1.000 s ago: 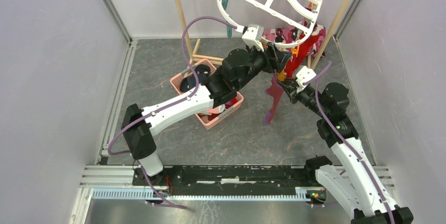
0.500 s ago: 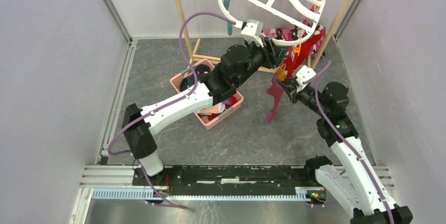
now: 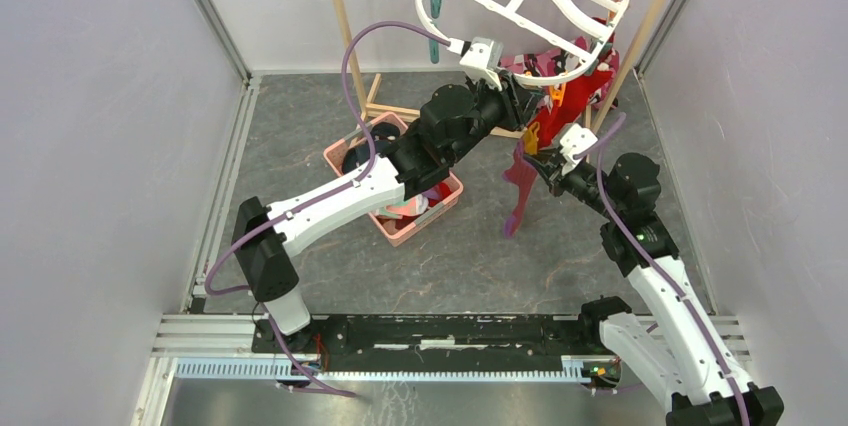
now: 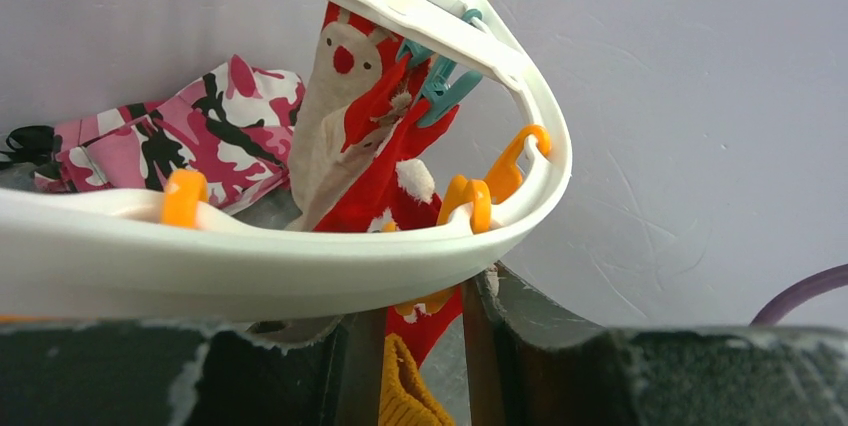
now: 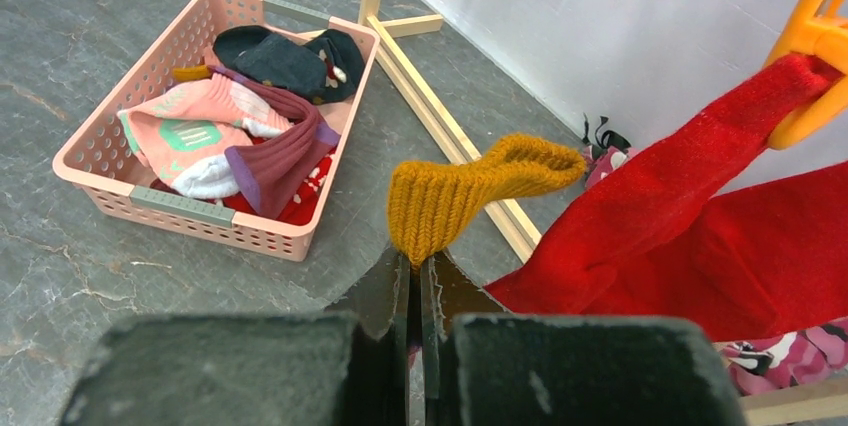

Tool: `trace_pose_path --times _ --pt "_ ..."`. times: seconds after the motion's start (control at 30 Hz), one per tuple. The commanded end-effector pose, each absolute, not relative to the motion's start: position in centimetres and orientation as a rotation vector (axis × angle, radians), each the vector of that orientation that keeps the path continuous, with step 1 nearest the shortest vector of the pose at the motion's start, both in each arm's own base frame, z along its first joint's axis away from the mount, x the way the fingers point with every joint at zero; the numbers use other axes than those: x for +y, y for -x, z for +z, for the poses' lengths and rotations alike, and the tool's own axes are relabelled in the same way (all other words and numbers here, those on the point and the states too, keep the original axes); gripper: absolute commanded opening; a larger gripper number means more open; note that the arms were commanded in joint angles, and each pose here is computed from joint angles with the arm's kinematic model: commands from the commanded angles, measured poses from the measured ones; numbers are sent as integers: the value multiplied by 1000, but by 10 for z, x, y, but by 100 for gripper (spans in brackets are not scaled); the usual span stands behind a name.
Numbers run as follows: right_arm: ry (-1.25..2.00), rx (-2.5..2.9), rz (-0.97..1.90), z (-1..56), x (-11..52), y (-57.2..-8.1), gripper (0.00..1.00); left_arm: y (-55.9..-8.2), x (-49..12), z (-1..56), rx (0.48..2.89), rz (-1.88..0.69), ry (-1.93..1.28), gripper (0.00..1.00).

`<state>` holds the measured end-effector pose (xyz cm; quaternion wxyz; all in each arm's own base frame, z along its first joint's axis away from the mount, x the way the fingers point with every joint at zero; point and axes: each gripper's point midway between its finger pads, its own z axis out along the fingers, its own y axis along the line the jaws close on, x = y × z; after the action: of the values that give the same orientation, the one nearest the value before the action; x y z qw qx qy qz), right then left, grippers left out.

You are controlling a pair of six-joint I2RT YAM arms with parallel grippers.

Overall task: Clip the socks to the hanger
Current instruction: Clamp the sock onto the hanger.

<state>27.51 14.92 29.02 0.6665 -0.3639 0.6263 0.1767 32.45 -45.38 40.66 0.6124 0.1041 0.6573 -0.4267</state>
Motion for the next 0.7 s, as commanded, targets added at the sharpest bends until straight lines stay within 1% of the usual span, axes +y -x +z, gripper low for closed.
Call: trace_pose_path --times 0.0,0.2,0.67 --pt "840 1301 376 325 153 -278 0 -327 -452 436 1444 -1008 -227 23" --pt "849 1269 350 342 154 -289 0 -325 -450 440 1441 -1018 -221 19" --pt "802 1275 316 358 150 -306 0 -324 -450 440 1446 -1022 -222 18"
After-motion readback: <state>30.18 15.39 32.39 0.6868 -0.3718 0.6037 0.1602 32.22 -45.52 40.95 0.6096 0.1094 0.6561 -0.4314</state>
